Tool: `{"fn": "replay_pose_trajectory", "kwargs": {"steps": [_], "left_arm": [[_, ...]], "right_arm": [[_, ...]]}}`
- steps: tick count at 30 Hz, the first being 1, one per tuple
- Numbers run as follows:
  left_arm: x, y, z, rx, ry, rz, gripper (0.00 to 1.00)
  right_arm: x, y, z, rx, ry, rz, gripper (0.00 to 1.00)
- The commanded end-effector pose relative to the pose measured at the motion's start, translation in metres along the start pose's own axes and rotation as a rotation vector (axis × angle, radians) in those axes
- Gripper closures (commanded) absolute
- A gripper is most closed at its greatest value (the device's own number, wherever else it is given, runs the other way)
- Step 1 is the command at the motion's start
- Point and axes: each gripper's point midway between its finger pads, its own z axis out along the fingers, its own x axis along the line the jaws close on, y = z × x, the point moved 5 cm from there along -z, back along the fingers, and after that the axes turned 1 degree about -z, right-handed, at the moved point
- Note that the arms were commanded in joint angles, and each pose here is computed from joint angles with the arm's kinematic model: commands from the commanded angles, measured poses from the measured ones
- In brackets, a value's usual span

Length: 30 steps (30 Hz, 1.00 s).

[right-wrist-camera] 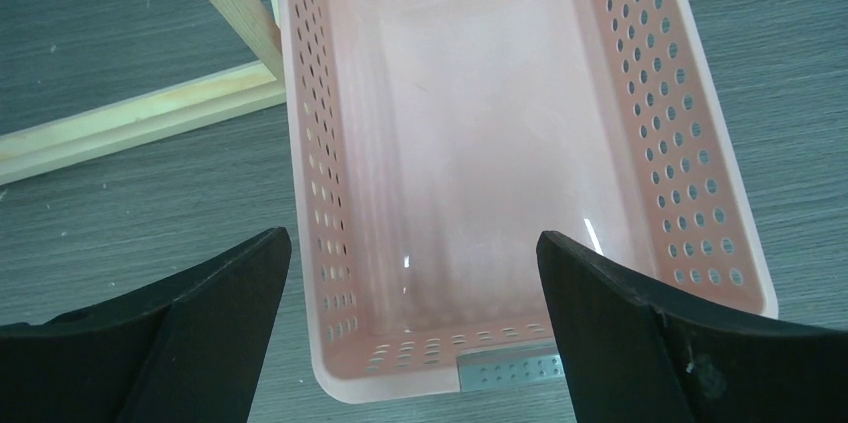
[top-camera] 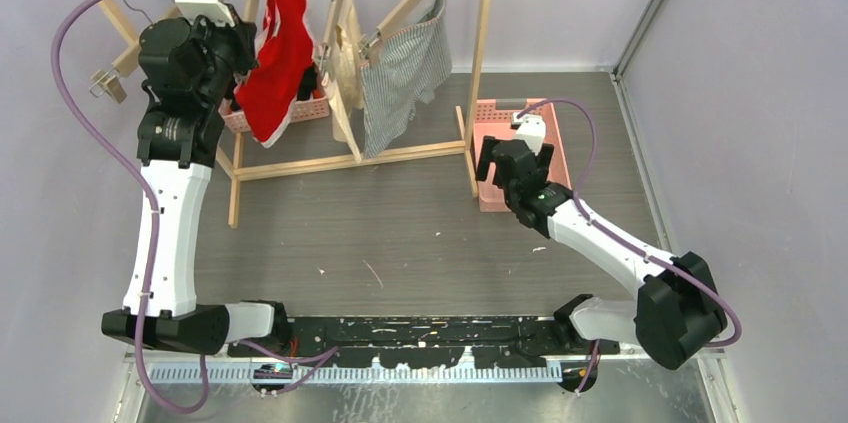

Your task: Remove the underwear clipped to the hanger

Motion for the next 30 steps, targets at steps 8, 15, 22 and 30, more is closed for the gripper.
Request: {"fn": "replay_pose_trajectory", "kwargs": {"steps": [8,15,22,30], "left_arm": [[-0.002,0.044,-0.043,-0.254,-0.017,-0.004,1.0],[-0.003,0.02,-0.052,-0.151,-0.025,-0.009,1.0],[-0.011,-0.047,-0.089,0.075,-0.062,-0.091,1.0],[-0.034,-0.114,-0.146,0.269,-0.219,-0.182,1.0]], "right_arm": [[0.007,0.005,0.001,-0.042,0.023,0.025,0.0],[0.007,0.007,-0.001,-0.05,0.026,0.034,0.0],[0.007,0.018,-0.007,-0.083,0.035,0.048,0.0],[0.017,0.026,-0.018,-0.162,0.169,0.096,0.0]]}}
